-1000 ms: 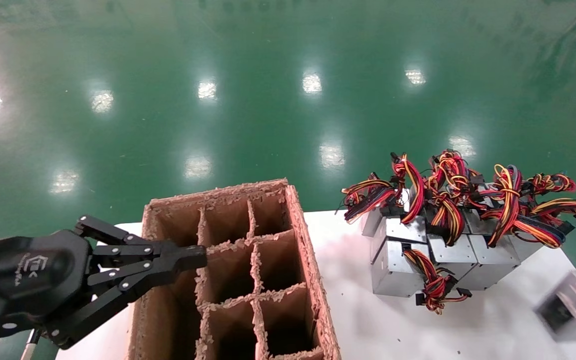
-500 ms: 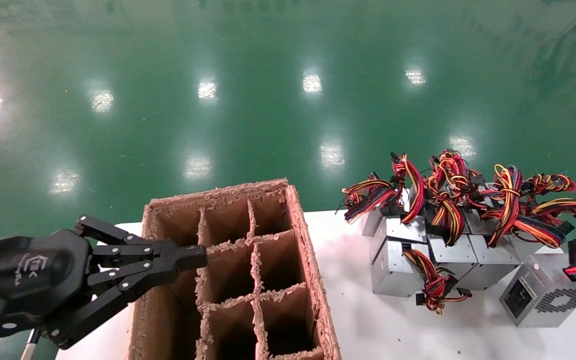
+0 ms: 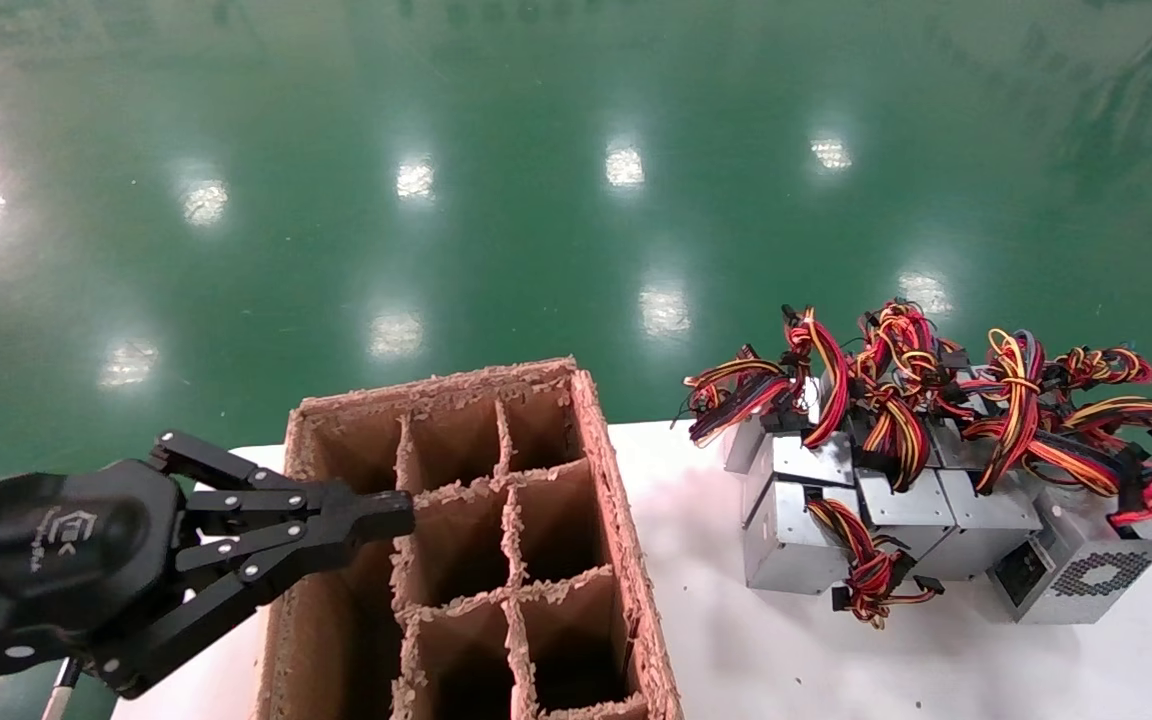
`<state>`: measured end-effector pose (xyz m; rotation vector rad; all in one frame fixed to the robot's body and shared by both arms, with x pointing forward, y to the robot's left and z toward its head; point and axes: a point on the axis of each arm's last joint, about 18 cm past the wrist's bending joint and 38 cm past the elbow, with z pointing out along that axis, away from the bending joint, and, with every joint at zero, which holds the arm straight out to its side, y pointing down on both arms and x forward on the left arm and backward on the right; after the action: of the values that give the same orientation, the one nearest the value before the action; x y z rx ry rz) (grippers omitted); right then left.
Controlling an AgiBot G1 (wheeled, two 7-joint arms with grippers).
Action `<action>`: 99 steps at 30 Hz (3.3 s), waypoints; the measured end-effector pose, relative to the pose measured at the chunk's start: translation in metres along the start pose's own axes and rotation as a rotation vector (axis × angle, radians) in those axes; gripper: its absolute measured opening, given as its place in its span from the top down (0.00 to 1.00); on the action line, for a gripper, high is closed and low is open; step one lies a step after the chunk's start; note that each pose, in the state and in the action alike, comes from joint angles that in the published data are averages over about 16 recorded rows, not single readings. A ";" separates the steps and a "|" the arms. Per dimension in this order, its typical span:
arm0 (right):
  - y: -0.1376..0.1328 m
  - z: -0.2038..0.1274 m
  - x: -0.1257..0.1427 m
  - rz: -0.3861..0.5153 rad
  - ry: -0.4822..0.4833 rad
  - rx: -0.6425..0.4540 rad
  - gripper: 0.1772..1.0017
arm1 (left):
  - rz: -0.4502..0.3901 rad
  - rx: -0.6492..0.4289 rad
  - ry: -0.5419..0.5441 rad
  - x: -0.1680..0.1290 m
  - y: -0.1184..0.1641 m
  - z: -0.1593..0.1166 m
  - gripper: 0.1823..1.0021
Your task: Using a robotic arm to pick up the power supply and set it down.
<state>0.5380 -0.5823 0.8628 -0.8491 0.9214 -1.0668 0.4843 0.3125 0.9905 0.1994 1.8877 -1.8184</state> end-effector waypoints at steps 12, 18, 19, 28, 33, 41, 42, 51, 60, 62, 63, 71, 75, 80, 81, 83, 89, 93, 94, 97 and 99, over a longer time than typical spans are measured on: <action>0.002 0.024 -0.003 -0.003 -0.019 -0.003 0.87 | 0.000 0.000 0.000 0.000 0.000 0.000 0.99; 0.003 0.030 -0.003 -0.007 -0.028 -0.009 0.87 | 0.000 0.000 0.000 0.000 0.000 0.000 0.99; 0.003 0.031 -0.003 -0.008 -0.029 -0.011 0.87 | 0.000 0.000 0.000 0.000 0.000 0.000 0.99; 0.010 0.029 -0.001 -0.009 -0.033 -0.032 0.87 | 0.000 0.000 0.000 0.000 0.000 0.000 0.99; 0.013 0.025 0.001 -0.006 -0.031 -0.043 0.87 | 0.000 0.000 0.000 0.000 0.000 0.000 0.99; 0.015 0.019 0.005 0.000 -0.026 -0.053 0.87 | 0.000 0.000 0.000 0.000 0.000 0.000 0.99; 0.015 0.018 0.005 0.001 -0.026 -0.054 0.87 | 0.000 0.000 0.000 0.000 0.000 0.000 0.99; 0.014 0.014 0.006 0.005 -0.031 -0.062 0.82 | 0.000 0.000 0.000 0.000 0.000 0.000 0.99; 0.005 0.015 0.004 -0.006 -0.051 -0.054 0.71 | 0.000 0.000 0.000 0.000 0.000 0.000 0.99; 0.003 0.016 0.004 -0.009 -0.056 -0.050 0.66 | 0.000 0.000 0.000 0.000 0.000 0.000 0.99; 0.002 0.016 0.003 -0.011 -0.059 -0.049 0.63 | 0.000 0.000 0.000 0.000 0.000 0.000 0.99; -0.009 0.020 -0.002 -0.022 -0.090 -0.026 0.44 | 0.000 0.000 0.000 0.000 0.000 0.000 0.99; -0.015 0.022 -0.008 -0.025 -0.120 0.000 0.33 | 0.000 0.000 0.000 0.000 0.000 0.000 0.99; -0.023 0.026 -0.018 -0.026 -0.168 0.036 0.21 | 0.000 0.000 0.000 0.000 0.000 0.000 0.99; -0.024 0.027 -0.021 -0.026 -0.180 0.043 0.19 | 0.000 0.000 0.000 0.000 0.000 0.000 0.99; -0.027 0.030 -0.027 -0.023 -0.207 0.055 0.15 | 0.000 0.000 0.000 0.000 0.000 0.000 0.99; -0.031 0.039 -0.049 -0.008 -0.301 0.068 0.06 | 0.000 0.000 0.000 0.000 0.000 0.000 0.99; -0.032 0.046 -0.067 0.005 -0.375 0.061 0.03 | 0.000 0.000 0.000 0.000 0.000 0.000 0.99; -0.033 0.048 -0.072 0.008 -0.395 0.058 0.02 | 0.000 0.000 0.000 0.000 0.000 0.000 0.99; -0.035 0.053 -0.089 0.015 -0.460 0.050 0.01 | 0.000 0.000 0.000 0.000 0.000 0.000 0.98; -0.036 0.056 -0.099 0.017 -0.502 0.043 0.01 | 0.000 0.000 0.000 0.000 0.000 0.000 0.98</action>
<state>0.5566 -0.4895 0.9362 -1.0102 0.4799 -0.7998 0.4843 0.3125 0.9905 0.1994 1.8877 -1.8184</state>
